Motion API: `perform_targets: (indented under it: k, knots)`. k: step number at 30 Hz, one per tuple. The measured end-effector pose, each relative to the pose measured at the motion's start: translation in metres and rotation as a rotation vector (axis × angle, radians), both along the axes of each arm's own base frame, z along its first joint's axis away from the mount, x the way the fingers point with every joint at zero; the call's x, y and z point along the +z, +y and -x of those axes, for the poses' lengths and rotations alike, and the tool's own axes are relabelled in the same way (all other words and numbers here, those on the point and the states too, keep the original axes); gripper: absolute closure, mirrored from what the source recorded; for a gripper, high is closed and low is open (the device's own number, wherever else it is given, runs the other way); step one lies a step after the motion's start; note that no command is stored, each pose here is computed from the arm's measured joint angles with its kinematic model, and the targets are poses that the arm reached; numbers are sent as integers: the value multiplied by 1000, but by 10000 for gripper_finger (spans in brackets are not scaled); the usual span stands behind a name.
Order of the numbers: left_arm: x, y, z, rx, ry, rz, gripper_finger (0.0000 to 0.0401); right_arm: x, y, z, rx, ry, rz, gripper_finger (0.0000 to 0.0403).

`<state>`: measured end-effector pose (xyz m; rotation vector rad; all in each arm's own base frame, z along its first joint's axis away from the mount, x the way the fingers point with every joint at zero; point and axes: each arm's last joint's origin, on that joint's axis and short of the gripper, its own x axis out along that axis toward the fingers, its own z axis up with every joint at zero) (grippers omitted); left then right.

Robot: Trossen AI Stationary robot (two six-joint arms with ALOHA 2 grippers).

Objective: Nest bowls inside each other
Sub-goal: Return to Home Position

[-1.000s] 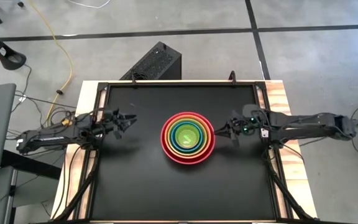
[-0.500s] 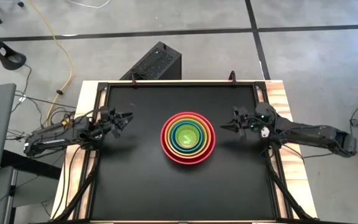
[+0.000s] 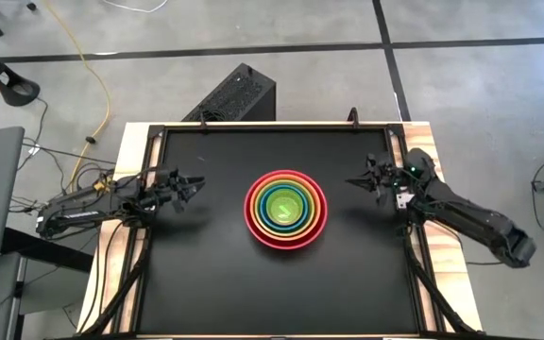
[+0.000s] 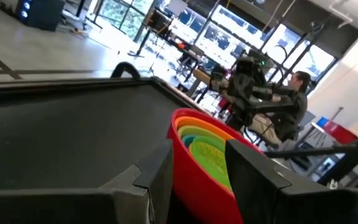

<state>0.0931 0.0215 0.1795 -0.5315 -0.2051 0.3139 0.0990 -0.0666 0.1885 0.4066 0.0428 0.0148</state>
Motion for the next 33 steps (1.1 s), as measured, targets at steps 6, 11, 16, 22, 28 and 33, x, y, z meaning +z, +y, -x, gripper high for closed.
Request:
perform_targets:
  k: [6,11,16,22,28,33]
  knots:
    - [1,-1,0,-17,5,-22,266,2,-5,7,-76,-16,8,395]
    - [-1,-1,0,-13,43,-57,266,1,-6,8,-87,-4,-19,392]
    - [-7,-1,-1,-45,100,-5,266,0,-5,7,-81,-1,-121,381]
    - [-7,-1,-1,-44,103,-4,266,0,-5,7,-83,-2,-137,377]
    - [-7,-1,-1,-43,104,-3,266,0,-5,7,-84,-2,-138,378]
    - [-8,-1,-1,-43,104,-2,266,0,-5,7,-84,-2,-139,378]
